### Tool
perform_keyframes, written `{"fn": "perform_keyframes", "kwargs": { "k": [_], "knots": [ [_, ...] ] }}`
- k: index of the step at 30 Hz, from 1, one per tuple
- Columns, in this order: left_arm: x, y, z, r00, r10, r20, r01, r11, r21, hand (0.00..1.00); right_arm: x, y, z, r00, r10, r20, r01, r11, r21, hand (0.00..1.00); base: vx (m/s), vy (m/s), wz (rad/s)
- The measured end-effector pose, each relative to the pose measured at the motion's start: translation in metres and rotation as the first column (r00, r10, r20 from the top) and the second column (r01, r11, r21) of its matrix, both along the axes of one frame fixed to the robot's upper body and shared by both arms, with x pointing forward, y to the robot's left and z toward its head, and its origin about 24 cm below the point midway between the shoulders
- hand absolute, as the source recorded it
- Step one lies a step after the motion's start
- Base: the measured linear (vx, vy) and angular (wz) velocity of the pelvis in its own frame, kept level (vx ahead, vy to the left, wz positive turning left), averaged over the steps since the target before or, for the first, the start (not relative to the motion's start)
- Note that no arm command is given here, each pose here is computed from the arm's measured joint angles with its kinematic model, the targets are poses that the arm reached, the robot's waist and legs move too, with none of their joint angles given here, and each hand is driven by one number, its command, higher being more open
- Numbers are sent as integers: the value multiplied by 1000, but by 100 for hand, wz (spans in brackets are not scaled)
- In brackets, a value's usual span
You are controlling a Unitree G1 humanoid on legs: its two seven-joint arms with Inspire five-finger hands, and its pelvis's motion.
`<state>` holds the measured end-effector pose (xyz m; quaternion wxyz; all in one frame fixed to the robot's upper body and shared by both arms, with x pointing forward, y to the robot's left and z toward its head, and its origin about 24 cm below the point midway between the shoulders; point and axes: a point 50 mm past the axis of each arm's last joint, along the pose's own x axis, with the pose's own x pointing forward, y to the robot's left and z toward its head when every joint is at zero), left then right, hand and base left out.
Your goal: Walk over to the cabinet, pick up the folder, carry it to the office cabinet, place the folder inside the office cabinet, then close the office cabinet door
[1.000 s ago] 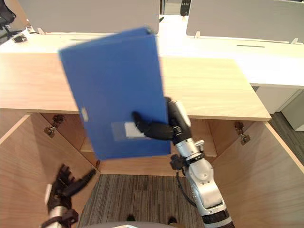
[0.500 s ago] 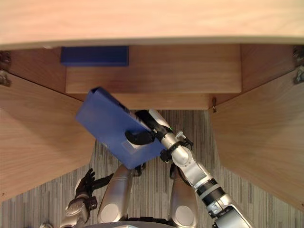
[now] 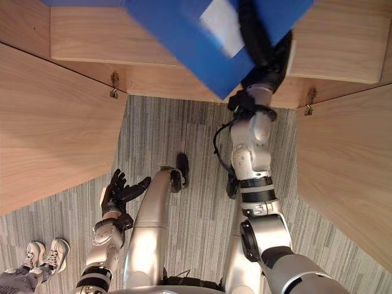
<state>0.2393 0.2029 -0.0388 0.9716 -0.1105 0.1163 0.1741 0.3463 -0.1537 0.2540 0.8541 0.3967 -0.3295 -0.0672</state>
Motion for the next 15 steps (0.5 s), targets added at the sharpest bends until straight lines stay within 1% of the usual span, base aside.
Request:
{"fn": "perform_keyframes", "kwargs": {
  "k": [1, 5, 9, 10, 15],
  "knots": [
    [1, -2, 1, 1000, 2, 8, -2, 1000, -8, 100, 1, -2, 1, 1000, -3, 1, 3, 1000, 28, 100, -52, -64, 0],
    [9, -14, 9, 999, -16, 51, 17, 1000, -26, 100, 12, -16, 5, 999, -4, -48, 15, 972, 235, 100, -40, -75, 4],
    [13, -21, 13, 997, -41, 66, 43, 999, -28, 100, 17, -21, 22, 999, 34, -6, -30, 939, 344, 100, -9, -68, 7],
    [13, -22, 13, 997, -45, 66, 47, 999, -28, 100, 20, -21, 27, 999, 41, -4, -37, 942, 333, 100, -11, -86, 5],
    [13, -23, 12, 997, -49, 67, 52, 998, -39, 100, 30, -13, 47, 996, 93, -8, -91, 980, 177, 100, -15, -59, 3]
  ]
}}
